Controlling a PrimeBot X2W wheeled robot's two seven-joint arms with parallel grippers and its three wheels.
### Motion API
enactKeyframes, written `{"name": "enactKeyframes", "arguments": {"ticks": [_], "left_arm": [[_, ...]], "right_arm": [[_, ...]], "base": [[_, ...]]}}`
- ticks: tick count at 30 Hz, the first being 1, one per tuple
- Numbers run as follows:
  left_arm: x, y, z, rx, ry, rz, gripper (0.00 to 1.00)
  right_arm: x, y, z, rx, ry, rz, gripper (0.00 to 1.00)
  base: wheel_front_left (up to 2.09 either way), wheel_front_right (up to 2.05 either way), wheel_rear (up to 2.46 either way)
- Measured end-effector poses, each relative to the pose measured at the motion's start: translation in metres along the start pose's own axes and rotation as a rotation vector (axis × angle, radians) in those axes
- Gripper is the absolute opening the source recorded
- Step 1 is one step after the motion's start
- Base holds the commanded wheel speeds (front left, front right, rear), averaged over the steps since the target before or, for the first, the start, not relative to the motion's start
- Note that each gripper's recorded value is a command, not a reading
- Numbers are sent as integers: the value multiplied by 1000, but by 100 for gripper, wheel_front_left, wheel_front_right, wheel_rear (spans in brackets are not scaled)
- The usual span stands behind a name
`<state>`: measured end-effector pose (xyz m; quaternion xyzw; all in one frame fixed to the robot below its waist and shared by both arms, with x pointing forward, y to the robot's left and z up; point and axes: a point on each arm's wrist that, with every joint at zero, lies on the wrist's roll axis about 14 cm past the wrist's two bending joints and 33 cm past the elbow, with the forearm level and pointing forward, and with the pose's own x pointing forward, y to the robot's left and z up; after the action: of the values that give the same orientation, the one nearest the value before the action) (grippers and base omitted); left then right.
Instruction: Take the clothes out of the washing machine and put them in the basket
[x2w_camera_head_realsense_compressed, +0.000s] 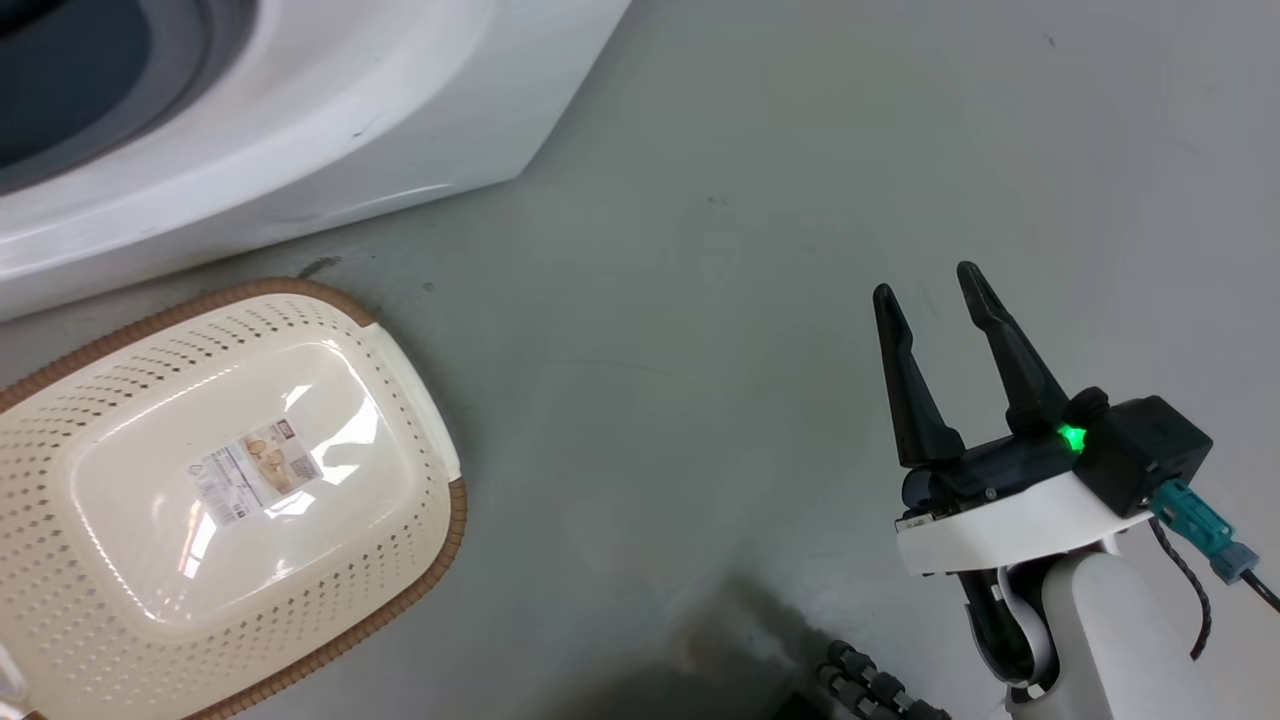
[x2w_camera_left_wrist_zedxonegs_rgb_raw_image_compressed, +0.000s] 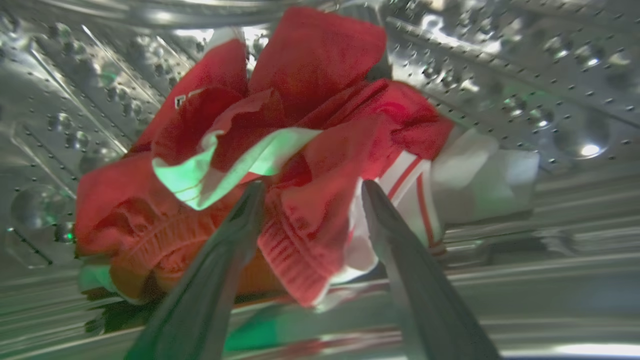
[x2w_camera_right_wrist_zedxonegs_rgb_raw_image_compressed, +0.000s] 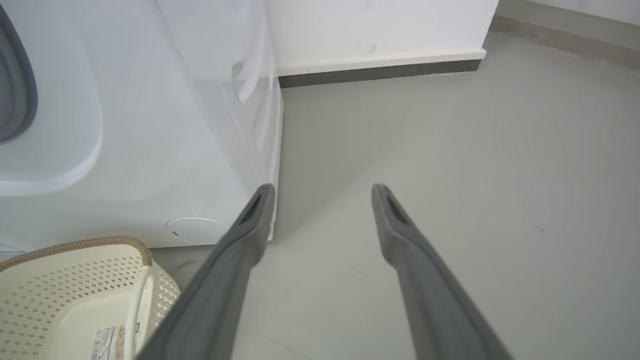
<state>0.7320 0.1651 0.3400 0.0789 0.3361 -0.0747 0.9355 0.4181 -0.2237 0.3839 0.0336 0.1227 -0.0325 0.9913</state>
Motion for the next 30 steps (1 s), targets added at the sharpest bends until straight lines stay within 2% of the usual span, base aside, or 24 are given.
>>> {"name": "enactKeyframes", "arguments": {"ticks": [9,10,11,12,22,30], "left_arm": [[15,6,-28,-6,218,18,100],[15,7,-28,-15,222,22,96],[16,7,-29,-25,228,22,29],[16,6,-30,-36,238,20,2],[-4,-3,9,-62,-47,36,0],[-47,-18,30,-119,-304,4,0]], "right_arm": [[-3,-6,-11,16,35,-24,100],[-3,-6,-11,18,36,-25,100],[-4,-7,-12,17,37,-26,100],[-4,-7,-12,18,38,-26,100],[-7,-8,4,24,-4,-28,100],[-14,-3,32,15,-81,-11,100]], "base": [[0,0,0],[0,0,0],[0,0,0],[0,0,0],[0,0,0],[0,0,0]]}}
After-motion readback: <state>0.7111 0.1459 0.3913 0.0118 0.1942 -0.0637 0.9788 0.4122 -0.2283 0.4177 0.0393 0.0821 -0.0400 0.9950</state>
